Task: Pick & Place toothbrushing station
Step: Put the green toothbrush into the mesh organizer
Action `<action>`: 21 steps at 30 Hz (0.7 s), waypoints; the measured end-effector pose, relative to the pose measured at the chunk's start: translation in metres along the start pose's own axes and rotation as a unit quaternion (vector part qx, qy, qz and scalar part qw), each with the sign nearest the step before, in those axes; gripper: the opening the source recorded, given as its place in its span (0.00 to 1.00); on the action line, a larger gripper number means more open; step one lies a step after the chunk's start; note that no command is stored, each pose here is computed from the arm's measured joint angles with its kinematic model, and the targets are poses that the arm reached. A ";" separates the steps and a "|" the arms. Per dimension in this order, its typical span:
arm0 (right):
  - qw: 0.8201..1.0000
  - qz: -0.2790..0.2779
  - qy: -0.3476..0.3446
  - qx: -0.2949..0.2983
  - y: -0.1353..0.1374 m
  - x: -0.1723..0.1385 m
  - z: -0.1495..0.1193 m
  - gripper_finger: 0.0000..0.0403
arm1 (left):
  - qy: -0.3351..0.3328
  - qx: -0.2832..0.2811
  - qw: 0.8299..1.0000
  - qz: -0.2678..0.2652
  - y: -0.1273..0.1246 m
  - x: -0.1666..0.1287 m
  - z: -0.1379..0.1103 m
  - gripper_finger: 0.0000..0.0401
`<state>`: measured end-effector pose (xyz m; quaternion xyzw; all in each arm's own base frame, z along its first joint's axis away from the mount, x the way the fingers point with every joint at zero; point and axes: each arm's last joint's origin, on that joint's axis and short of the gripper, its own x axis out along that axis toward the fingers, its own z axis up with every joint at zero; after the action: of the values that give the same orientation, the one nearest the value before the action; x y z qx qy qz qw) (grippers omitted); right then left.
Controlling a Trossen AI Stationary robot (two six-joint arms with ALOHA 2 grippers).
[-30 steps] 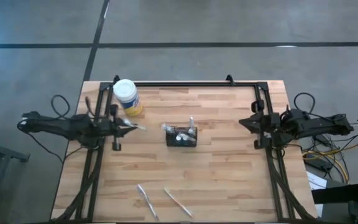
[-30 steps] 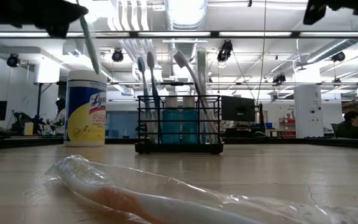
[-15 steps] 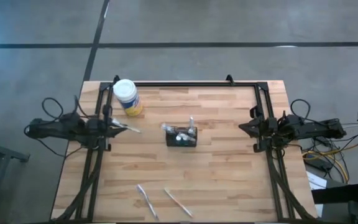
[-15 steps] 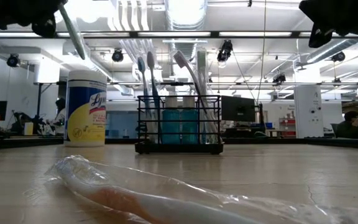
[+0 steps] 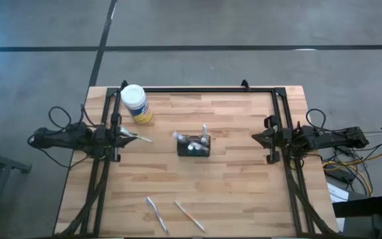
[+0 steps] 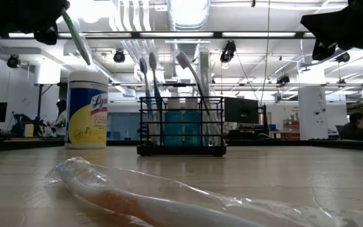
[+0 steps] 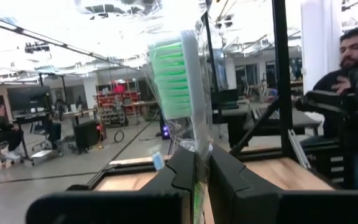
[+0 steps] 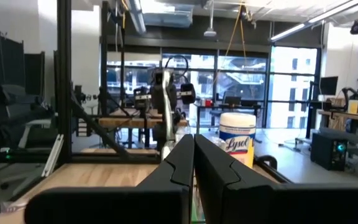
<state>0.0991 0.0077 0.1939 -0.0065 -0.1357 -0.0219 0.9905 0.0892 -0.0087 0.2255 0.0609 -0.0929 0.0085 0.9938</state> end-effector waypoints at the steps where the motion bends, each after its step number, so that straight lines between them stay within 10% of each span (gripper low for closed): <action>1: 1.000 0.000 0.000 0.000 0.000 0.000 0.000 0.02 | -0.004 -0.001 1.000 0.001 0.000 0.001 0.001 0.05; 21: 1.000 -0.001 -0.017 -0.026 0.000 0.000 0.003 0.02 | 0.057 0.015 0.997 -0.045 -0.015 0.090 0.006 0.05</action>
<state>0.0982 0.0076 0.1971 -0.0328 -0.1522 -0.0262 0.9875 0.1769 -0.0236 0.2466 0.0794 -0.0332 -0.0313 0.9958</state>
